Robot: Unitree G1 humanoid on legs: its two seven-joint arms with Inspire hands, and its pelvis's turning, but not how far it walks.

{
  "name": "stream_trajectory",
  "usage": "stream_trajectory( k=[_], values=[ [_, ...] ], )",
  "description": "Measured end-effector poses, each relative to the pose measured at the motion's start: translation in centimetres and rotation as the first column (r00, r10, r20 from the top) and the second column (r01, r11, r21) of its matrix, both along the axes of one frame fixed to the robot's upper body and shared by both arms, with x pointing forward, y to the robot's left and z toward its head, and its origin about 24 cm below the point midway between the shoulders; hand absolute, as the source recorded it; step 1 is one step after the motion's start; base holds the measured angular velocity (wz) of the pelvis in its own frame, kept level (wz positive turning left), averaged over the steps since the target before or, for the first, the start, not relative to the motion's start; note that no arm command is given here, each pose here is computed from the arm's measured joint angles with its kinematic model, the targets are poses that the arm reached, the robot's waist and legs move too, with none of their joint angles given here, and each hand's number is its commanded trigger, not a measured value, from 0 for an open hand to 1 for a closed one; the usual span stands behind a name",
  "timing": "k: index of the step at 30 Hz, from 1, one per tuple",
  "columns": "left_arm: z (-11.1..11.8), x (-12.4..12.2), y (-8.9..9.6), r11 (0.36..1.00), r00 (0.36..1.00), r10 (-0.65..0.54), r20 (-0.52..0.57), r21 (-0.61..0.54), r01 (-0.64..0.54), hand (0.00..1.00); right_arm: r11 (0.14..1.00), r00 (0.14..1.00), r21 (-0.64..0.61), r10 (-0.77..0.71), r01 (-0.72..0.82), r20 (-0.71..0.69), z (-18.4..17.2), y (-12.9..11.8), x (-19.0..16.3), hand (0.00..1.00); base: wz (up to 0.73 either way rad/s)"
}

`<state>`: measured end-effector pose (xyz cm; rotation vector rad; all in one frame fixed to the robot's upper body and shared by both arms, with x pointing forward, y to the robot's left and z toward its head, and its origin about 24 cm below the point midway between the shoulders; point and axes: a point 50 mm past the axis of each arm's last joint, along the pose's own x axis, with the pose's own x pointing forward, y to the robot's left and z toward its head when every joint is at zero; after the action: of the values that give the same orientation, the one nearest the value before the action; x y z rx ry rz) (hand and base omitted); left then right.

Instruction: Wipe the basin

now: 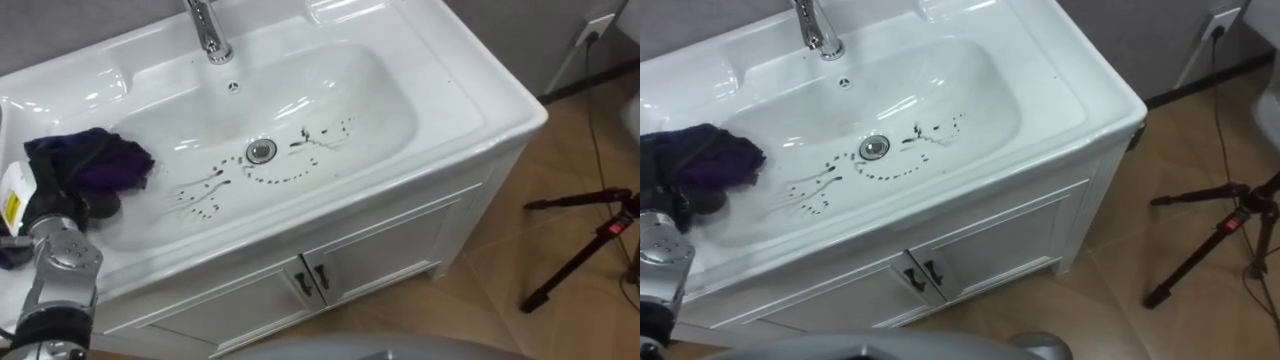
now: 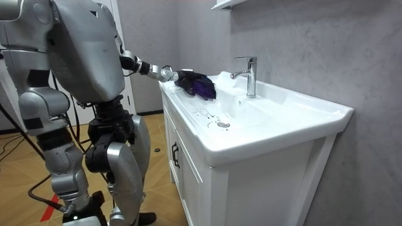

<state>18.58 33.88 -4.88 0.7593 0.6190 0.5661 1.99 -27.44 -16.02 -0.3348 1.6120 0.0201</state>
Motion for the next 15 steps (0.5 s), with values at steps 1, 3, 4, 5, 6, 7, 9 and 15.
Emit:
stream_trajectory(
  k=[1, 3, 4, 5, 6, 7, 9, 15],
  values=[
    [0.0, 0.1, 0.0, 1.0, 1.0, 0.0, 0.0, 0.0, 0.0, 1.0, 1.0, 1.0, 0.001, 0.0, 0.0, 0.002, 0.0, 0.0, 0.1, 0.0, 0.04],
    [0.1, 0.3, 0.3, 1.0, 1.0, 0.011, -0.005, 0.003, -0.011, 1.0, 1.0, 1.0, 0.007, 0.002, -0.002, 0.011, 0.0, 0.0, 0.9, 0.0, 0.0],
    [0.1, 0.4, 0.4, 1.0, 1.0, 0.013, -0.008, 0.005, -0.013, 1.0, 1.0, 1.0, 0.008, 0.003, -0.003, 0.014, 0.1, 0.0, 1.0, 0.0, 0.0],
    [0.2, 0.4, 0.6, 1.0, 1.0, 0.014, -0.013, 0.007, -0.014, 1.0, 1.0, 1.0, 0.008, 0.004, -0.004, 0.018, 0.1, 0.0, 1.2, 0.0, 0.0],
    [0.2, 0.4, 0.7, 1.0, 1.0, 0.016, -0.015, 0.008, -0.016, 1.0, 1.0, 1.0, 0.008, 0.004, -0.005, 0.019, 0.1, 0.0, 1.3, 0.0, 0.0],
    [0.2, 0.5, 0.7, 1.0, 1.0, 0.019, -0.017, 0.007, -0.019, 1.0, 1.0, 1.0, 0.008, 0.005, -0.005, 0.021, 0.1, 0.0, 1.4, 0.0, 0.0],
    [0.1, 0.5, 0.8, 1.0, 1.0, 0.025, -0.019, 0.005, -0.025, 1.0, 1.0, 1.0, 0.008, 0.005, -0.005, 0.021, 0.1, 0.0, 1.4, 0.0, 0.0],
    [0.1, 0.4, 0.9, 0.999, 0.999, 0.045, -0.007, -0.009, -0.045, 1.0, 1.0, 1.0, 0.012, 0.003, -0.003, 0.019, 0.1, -0.1, 1.4, 0.0, -0.01]
  ],
)
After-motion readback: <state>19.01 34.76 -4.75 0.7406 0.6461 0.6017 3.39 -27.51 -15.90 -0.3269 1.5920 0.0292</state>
